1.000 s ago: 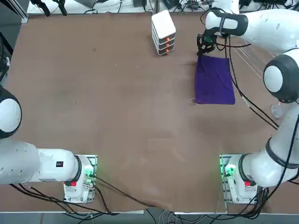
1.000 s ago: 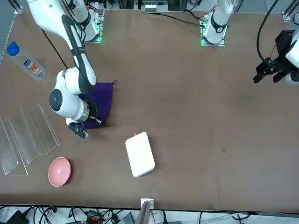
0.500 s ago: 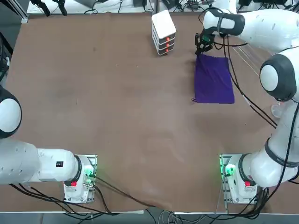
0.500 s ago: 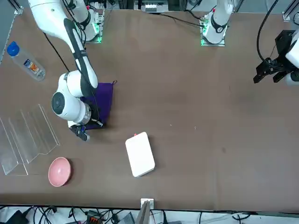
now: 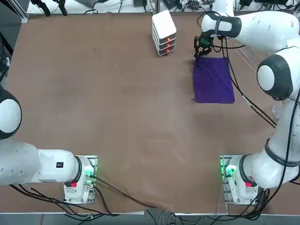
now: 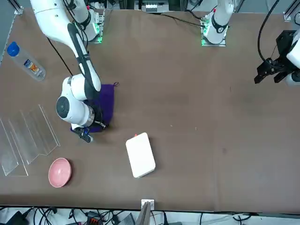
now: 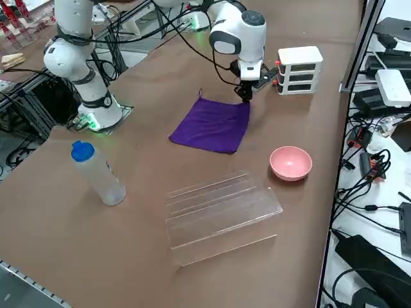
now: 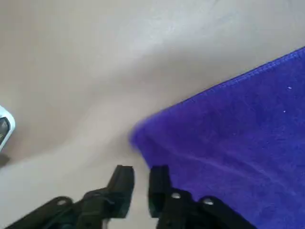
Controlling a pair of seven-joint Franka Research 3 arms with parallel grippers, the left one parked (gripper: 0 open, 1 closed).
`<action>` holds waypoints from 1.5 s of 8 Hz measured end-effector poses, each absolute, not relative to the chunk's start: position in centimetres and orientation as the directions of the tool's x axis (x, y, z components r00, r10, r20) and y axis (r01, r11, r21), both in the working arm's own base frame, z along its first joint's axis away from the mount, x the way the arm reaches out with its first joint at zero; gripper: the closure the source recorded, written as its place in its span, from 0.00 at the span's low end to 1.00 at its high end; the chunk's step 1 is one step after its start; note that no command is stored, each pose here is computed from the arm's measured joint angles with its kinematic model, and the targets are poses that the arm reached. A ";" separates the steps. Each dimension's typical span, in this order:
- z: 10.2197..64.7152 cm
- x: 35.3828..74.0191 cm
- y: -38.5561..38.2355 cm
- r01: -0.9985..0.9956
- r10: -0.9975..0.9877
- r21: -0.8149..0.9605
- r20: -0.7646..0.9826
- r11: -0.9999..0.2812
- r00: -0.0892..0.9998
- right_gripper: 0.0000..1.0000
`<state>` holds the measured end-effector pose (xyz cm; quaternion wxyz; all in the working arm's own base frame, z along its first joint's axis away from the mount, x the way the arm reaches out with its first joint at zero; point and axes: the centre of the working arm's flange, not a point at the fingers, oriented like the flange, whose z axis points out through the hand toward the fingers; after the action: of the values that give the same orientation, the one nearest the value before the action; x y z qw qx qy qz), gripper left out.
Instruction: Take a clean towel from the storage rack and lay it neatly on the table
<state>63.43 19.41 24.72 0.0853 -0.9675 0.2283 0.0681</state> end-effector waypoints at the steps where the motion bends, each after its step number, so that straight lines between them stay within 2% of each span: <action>1: 25.1 63.6 19.6 -0.450 -0.427 -0.137 -0.168 -0.883 0.888 0.56; 4: 29.3 64.3 18.2 -0.419 -0.397 -0.076 -0.201 -0.905 0.895 0.03; 8: 41.9 64.0 11.1 -0.224 -0.221 0.020 -0.256 -0.974 0.941 0.00; 10: 47.4 63.7 6.1 -0.145 -0.142 0.011 -0.289 -0.989 0.947 0.00; 12: 53.6 62.3 0.2 -0.037 -0.031 -0.023 -0.234 -0.999 0.972 0.00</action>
<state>62.35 0.23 53.64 0.0136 -0.9928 0.0170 0.1175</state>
